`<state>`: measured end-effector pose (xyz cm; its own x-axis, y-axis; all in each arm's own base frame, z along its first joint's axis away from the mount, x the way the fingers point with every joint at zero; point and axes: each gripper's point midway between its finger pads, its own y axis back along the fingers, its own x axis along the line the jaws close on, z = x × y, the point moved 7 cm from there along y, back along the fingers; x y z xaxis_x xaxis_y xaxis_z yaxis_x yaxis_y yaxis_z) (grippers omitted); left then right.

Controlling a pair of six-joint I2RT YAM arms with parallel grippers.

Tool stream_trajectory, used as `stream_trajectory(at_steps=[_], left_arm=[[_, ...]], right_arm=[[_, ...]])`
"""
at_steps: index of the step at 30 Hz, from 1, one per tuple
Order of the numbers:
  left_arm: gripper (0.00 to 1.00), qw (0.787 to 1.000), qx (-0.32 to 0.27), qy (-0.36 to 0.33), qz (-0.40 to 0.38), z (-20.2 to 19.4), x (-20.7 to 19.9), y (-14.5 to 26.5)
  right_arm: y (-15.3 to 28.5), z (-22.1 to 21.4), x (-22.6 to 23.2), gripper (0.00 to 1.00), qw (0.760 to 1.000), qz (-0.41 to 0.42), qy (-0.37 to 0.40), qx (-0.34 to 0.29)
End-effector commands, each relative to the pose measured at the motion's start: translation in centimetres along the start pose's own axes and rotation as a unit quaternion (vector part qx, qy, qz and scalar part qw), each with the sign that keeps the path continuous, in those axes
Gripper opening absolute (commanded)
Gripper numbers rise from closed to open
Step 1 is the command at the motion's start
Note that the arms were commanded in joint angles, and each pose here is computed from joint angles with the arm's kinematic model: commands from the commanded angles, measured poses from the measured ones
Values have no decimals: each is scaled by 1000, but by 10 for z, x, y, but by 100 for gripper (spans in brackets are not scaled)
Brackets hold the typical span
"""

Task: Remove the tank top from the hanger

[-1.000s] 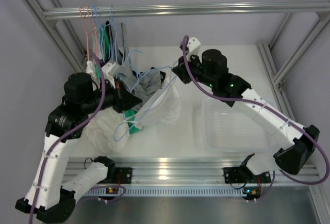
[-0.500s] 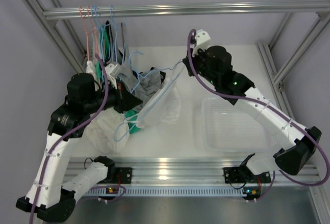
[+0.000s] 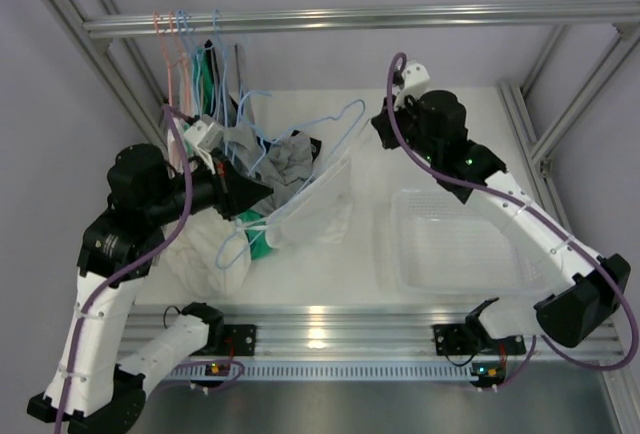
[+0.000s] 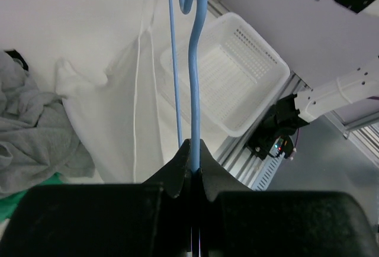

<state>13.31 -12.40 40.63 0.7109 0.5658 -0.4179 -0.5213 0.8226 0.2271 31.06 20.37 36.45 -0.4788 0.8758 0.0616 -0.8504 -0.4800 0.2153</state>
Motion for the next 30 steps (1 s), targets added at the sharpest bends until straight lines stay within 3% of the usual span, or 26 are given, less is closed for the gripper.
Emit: stream_trajectory(at_steps=[1,5,6,7,8,9,10,11,14,16,17,20,21,27,30], left_arm=[[0,993,-104,-61,-12,40,-16,9],[0,979,-181,-71,-60,64,-19,-5],[0,975,-199,-76,-64,68,-18,-8],[0,963,-244,-96,-65,82,-18,-9],[0,961,-252,-91,-67,79,-13,-15],[0,954,-275,-98,-70,82,-12,-16],[0,932,-332,-123,-83,95,-18,-11],[0,930,-339,-111,-88,84,-8,-22],[0,905,-393,-121,-109,91,-4,-29],[0,909,-383,-115,-113,98,0,-43],[0,907,-383,-124,-124,102,-3,-45],[0,897,-398,-143,-132,109,-8,-51],[0,892,-407,-147,-131,111,-12,-52],[0,869,-414,-218,-159,102,-22,-55],[0,839,-423,-273,-207,87,-38,-52]], right_arm=[[25,-1,27,0,991,116,-50,-35],[59,-12,71,0,956,261,-114,-75],[59,-31,75,0,951,274,-127,-61],[63,-27,82,0,939,296,-155,-80],[70,-33,90,0,925,333,-163,-79],[70,-56,96,0,917,353,-176,-59],[77,-50,104,0,896,390,-192,-89],[88,-60,116,0,872,443,-189,-83],[97,-93,127,0,848,481,-211,-72],[90,-114,128,0,863,456,-214,-45],[82,-133,129,0,885,412,-218,-2],[67,-161,126,0,934,316,-166,37],[66,-175,123,0,940,293,-159,67],[69,-184,124,0,938,292,-173,72],[71,-171,126,0,941,290,-166,59]])
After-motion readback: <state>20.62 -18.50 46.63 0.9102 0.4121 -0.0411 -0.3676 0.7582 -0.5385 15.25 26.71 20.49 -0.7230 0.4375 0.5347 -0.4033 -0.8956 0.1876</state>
